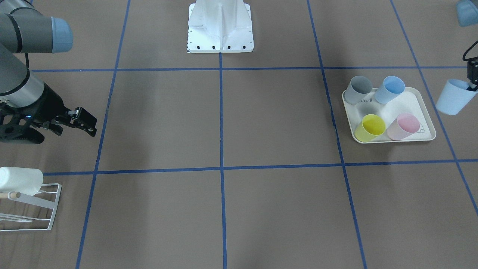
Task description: Transfer IKEA cup to right arm and place on rack
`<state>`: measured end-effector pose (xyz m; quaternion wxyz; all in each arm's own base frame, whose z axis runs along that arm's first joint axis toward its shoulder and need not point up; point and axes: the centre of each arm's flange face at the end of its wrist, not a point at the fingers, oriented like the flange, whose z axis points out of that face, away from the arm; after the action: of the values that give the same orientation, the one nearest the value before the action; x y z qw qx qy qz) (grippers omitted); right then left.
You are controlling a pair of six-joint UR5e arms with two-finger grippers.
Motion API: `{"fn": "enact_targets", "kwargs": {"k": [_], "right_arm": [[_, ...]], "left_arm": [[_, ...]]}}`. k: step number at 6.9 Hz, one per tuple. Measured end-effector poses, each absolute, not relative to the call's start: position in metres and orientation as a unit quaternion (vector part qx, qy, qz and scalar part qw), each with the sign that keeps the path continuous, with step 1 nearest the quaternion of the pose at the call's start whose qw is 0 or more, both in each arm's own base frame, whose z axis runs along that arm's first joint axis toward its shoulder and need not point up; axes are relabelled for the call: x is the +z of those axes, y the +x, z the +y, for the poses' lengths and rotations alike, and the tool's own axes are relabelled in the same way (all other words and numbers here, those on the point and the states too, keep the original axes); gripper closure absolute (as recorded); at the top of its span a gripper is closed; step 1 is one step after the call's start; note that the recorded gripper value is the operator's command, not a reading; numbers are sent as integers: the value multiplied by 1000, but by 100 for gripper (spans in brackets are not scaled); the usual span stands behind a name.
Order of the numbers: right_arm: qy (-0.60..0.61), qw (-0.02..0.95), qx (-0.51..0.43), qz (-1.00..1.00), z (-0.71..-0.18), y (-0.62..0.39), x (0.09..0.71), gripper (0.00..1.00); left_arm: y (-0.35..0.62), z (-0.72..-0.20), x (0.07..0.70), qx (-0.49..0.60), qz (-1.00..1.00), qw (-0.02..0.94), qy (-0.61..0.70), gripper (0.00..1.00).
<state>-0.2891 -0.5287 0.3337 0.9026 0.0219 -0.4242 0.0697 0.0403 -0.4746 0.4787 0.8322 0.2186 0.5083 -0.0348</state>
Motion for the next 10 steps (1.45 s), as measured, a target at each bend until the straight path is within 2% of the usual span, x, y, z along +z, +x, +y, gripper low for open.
{"fn": "enact_targets", "kwargs": {"k": [2,5,7,10], "right_arm": [[31,870,112,-480,-516,-310,310,1],[29,794,155,-588,-495,-316,270,1],[18,734,158,-660,-477,-313,247,1],[-16,622,147,-769,-443,-295,217,1]], "left_arm": [[108,-511,375,-45,590,787,176,100],[229,-495,262,-27,703,703,107,100],[288,-464,222,-69,781,615,83,100],[330,-450,224,-127,877,461,-41,100]]}}
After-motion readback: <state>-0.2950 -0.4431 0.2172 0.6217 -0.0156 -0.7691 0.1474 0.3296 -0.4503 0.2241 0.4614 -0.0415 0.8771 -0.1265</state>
